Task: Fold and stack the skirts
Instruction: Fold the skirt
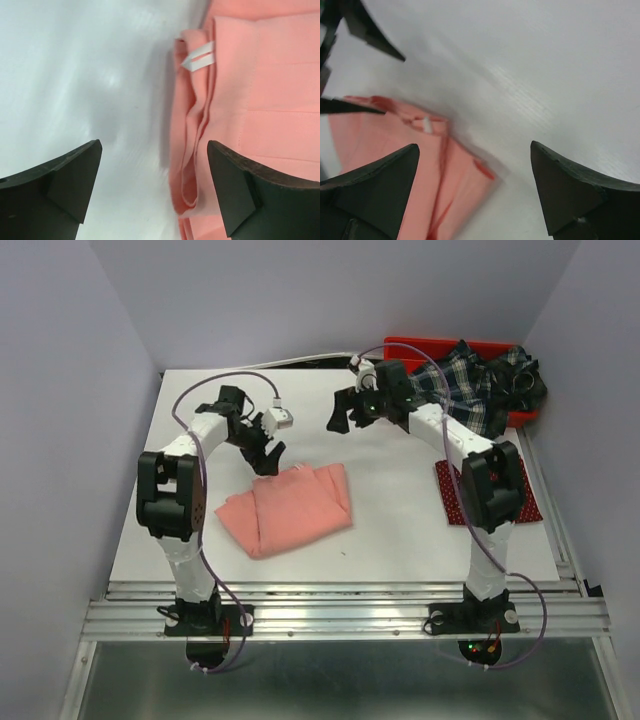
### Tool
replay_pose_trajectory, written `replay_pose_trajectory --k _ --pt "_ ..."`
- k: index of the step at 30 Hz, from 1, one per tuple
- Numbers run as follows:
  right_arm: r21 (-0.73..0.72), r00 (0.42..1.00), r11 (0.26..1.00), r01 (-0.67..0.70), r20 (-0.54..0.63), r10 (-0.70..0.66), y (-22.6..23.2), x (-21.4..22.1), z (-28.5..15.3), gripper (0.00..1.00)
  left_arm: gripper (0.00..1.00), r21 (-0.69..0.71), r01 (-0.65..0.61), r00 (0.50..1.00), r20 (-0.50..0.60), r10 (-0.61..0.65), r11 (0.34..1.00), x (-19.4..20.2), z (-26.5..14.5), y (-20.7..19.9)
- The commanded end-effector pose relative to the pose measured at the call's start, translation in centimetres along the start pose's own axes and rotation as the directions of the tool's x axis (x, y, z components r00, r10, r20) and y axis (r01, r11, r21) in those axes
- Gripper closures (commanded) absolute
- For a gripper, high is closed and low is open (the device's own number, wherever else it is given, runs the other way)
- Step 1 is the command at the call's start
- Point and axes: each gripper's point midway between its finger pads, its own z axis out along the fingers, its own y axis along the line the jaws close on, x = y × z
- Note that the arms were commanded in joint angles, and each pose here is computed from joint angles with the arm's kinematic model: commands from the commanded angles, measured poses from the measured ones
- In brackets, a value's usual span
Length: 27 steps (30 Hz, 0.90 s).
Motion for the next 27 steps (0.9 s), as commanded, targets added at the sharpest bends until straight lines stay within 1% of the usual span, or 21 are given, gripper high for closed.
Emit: replay_pose_trajectory --k 1,2,3,5,7,8,10,11,13,14,16,18,19,20,21,22,23,24,25,26,27 --pt "-0.285 0.997 0.958 -0.037 -0.072 0.017 9.4 1.9 -4.5 0.04 0.01 -0.081 0.063 0.977 0.207 -0.045 0.995 -6.1 -7.1 -0.5" --pt "-0.352 0.995 0.935 -0.033 -0.102 -0.003 11.9 3.2 -4.8 0.06 0.01 -0.106 0.082 0.970 0.235 -0.056 0.991 -6.7 -8.4 -1.0" --pt "-0.373 0.991 0.927 -0.045 -0.134 -0.005 13.1 5.0 -5.5 0.07 0.01 -0.113 0.096 0.968 0.243 -0.066 0.989 -6.8 -8.8 -1.4" --pt "-0.435 0.986 0.899 -0.046 -0.163 -0.028 16.3 6.9 -5.7 0.07 0.01 -0.116 0.129 0.964 0.248 -0.098 0.985 -6.4 -9.3 -2.4" --pt "-0.479 0.980 0.875 -0.067 -0.197 -0.033 18.1 8.5 -5.7 0.08 0.01 -0.108 0.150 0.966 0.230 -0.122 0.983 -5.4 -9.1 -3.1" --pt "-0.497 0.975 0.864 -0.078 -0.218 -0.037 18.8 9.3 -5.5 0.09 0.01 -0.119 0.215 0.960 0.208 -0.188 0.969 -4.1 -8.7 -3.4" --pt "-0.527 0.964 0.845 -0.091 -0.259 -0.058 20.4 11.0 -5.0 0.09 0.01 -0.121 0.271 0.952 0.181 -0.247 0.955 -2.7 -8.0 -3.7" --pt "-0.521 0.954 0.846 -0.115 -0.296 -0.053 20.3 12.3 -4.0 0.09 0.01 -0.106 0.311 0.943 0.157 -0.293 0.945 -1.4 -7.3 -4.4" --pt "-0.489 0.933 0.857 -0.164 -0.359 -0.026 19.8 14.2 -2.7 0.10 0.01 -0.084 0.339 0.936 0.132 -0.326 0.937 0.0 -6.2 -5.4" --pt "-0.447 0.911 0.870 -0.210 -0.412 0.008 18.8 16.0 -1.2 0.11 0.01 -0.076 0.339 0.937 0.121 -0.329 0.938 0.4 -5.9 -5.7" --pt "-0.390 0.894 0.892 -0.231 -0.447 0.035 17.5 17.6 0.1 0.11 0.01 -0.073 0.325 0.945 0.071 -0.320 0.943 1.0 -4.7 -6.4" --pt "-0.296 0.872 0.919 -0.261 -0.481 0.093 15.4 19.4 1.4 0.11 0.01 -0.073 0.321 0.947 0.002 -0.322 0.944 2.0 -3.0 -6.9" --pt "-0.258 0.862 0.924 -0.282 -0.491 0.126 14.6 19.8 1.7 0.11 0.01 -0.077 0.324 0.945 -0.015 -0.326 0.943 2.3 -2.3 -6.9" --pt "-0.188 0.850 0.928 -0.320 -0.491 0.194 12.7 19.9 2.1 0.11 0.01 -0.084 0.334 0.941 -0.021 -0.337 0.939 2.5 -1.5 -6.9" --pt "-0.146 0.830 0.924 -0.353 -0.506 0.237 11.4 20.8 2.2 0.11 0.01 -0.079 0.349 0.934 -0.052 -0.353 0.934 3.3 -0.3 -6.8" --pt "-0.117 0.822 0.922 -0.369 -0.504 0.265 10.4 21.1 2.2 0.11 0.02 -0.075 0.341 0.937 -0.052 -0.345 0.937 2.9 0.7 -6.7" --pt "-0.065 0.818 0.921 -0.383 -0.487 0.306 8.4 21.1 2.1 0.11 0.02 -0.081 0.350 0.934 -0.053 -0.354 0.933 2.7 1.4 -6.4" --pt "-0.037 0.815 0.920 -0.390 -0.478 0.327 7.4 21.2 1.9 0.11 0.03 -0.077 0.363 0.926 -0.080 -0.368 0.929 3.2 2.8 -6.2" --pt "0.002 0.812 0.920 -0.391 -0.469 0.346 6.3 21.6 1.4 0.11 0.05 -0.084 0.335 0.939 -0.055 -0.340 0.938 1.6 3.6 -5.5" --pt "0.018 0.810 0.917 -0.398 -0.462 0.361 5.6 21.6 1.0 0.11 0.06 -0.085 0.332 0.940 -0.046 -0.337 0.939 1.0 4.3 -5.0" --pt "0.031 0.813 0.914 -0.405 -0.445 0.375 4.4 21.2 0.6 0.11 0.07 -0.081 0.362 0.928 -0.057 -0.367 0.929 1.0 5.6 -4.6"
